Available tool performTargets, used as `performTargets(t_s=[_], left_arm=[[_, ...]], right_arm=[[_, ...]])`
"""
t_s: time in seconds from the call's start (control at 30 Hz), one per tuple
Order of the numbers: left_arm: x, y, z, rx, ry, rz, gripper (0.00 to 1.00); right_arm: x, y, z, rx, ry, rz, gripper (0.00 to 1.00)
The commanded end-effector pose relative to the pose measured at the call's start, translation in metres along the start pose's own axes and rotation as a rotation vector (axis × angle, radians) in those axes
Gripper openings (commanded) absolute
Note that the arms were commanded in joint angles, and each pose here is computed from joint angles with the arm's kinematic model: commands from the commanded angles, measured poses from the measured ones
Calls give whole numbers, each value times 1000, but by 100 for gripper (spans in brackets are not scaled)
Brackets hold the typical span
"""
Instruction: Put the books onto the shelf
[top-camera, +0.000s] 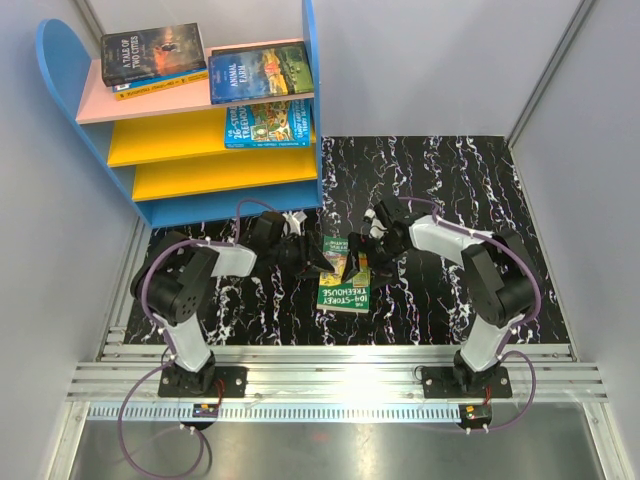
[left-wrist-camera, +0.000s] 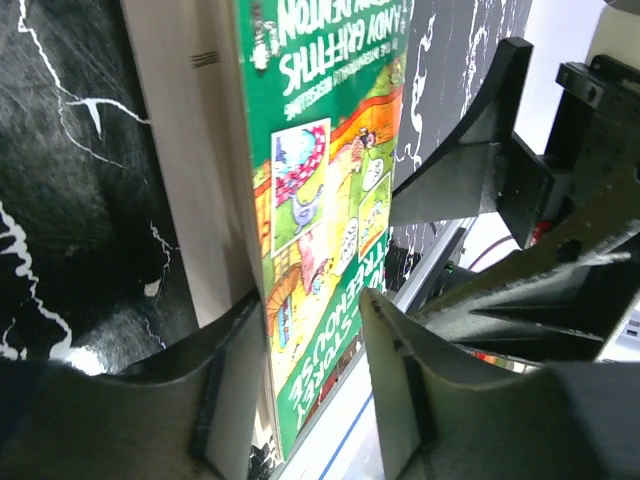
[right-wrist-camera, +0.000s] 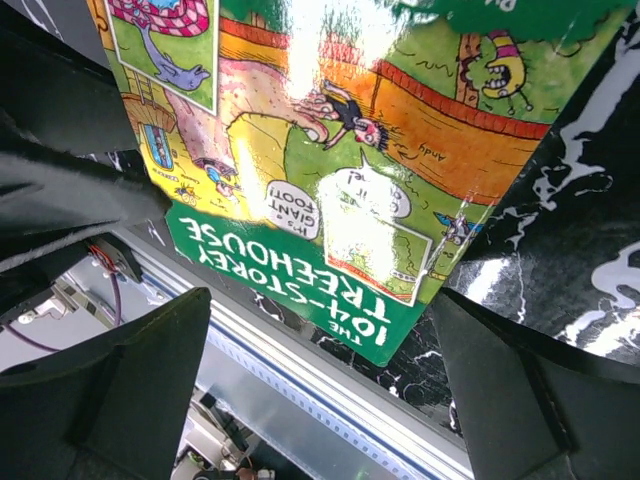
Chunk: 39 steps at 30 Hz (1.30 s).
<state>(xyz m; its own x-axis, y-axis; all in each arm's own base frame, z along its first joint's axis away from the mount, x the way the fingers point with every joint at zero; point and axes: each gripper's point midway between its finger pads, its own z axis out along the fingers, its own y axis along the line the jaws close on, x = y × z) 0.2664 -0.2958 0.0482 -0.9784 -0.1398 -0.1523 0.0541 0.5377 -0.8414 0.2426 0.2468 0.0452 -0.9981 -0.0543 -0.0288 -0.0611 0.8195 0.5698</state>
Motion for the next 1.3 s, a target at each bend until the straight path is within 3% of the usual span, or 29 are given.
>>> performTargets(t_s=[0.0, 0.23, 0.33, 0.43, 0.47, 0.7, 0.93, 1.13, 1.27], left_arm=[[11, 25, 12, -73, 32, -34, 43], [13, -4, 26, 18, 66, -5, 26], [20, -9, 31, 32, 100, 3, 23], [23, -8, 33, 14, 109, 5, 11], [25, -9, 32, 14, 110, 6, 1], [24, -42, 16, 102, 120, 59, 0], [17, -74, 7, 190, 113, 54, 0], [14, -94, -1, 256, 106, 48, 0], [8, -114, -9, 308, 85, 67, 0]], right_arm=[[-7, 13, -11, -48, -49, -40, 100], [-11, 21, -7, -93, -50, -15, 100], [-13, 23, -8, -100, -55, -15, 100], [-17, 23, -12, -88, -77, -21, 100], [-19, 24, -17, -88, -97, -25, 100], [-34, 9, -45, -206, -230, 57, 100], [-30, -3, -27, -333, -290, 177, 100], [-42, 11, -20, -541, -359, 243, 100], [-39, 9, -10, -633, -338, 337, 100]])
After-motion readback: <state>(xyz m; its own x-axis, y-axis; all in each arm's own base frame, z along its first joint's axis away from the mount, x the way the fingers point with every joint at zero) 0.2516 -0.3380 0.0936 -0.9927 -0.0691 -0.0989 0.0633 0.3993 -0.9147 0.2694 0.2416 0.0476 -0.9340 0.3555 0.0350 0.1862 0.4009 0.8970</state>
